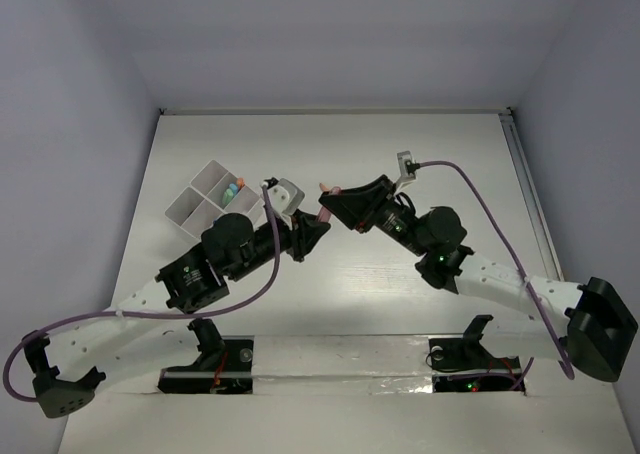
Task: Sort the stationery into containers
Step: Close the pen cap on the pen, then place the pen in the storage box.
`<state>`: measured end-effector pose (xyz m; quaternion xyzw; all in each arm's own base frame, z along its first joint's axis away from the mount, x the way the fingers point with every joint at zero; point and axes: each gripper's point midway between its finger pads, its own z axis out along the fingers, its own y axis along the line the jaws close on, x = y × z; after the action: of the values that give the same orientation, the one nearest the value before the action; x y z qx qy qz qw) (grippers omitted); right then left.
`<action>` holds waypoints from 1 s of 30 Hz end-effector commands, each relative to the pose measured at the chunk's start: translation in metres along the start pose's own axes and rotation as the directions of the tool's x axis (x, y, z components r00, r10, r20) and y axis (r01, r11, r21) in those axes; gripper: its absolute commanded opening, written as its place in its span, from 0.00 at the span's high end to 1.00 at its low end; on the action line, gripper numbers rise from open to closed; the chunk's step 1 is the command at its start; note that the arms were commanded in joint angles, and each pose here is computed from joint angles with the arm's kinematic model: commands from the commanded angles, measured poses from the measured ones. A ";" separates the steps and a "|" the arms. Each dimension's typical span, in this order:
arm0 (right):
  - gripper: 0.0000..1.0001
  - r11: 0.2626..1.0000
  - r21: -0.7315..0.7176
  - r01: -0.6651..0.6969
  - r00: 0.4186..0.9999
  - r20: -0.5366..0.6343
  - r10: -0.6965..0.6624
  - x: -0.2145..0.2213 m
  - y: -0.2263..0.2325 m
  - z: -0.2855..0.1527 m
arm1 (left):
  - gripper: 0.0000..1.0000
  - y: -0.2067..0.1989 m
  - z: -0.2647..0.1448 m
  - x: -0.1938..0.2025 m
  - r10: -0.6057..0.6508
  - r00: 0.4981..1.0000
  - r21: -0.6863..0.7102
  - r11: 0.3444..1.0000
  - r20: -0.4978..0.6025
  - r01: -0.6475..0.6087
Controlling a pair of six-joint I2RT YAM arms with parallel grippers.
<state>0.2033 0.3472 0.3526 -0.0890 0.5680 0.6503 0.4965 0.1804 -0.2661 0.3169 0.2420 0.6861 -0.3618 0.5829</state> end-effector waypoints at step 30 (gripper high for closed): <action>1.00 0.990 0.114 -0.086 0.950 -0.290 0.116 0.061 -0.112 0.084 | 0.01 0.049 -0.112 -0.047 -0.152 0.960 -0.214 0.955 0.235 0.203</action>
<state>0.2861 0.4140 0.2501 -0.1127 0.7016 0.6045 0.3601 0.1467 -0.1603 0.3711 0.0854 0.6626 -0.3997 0.6276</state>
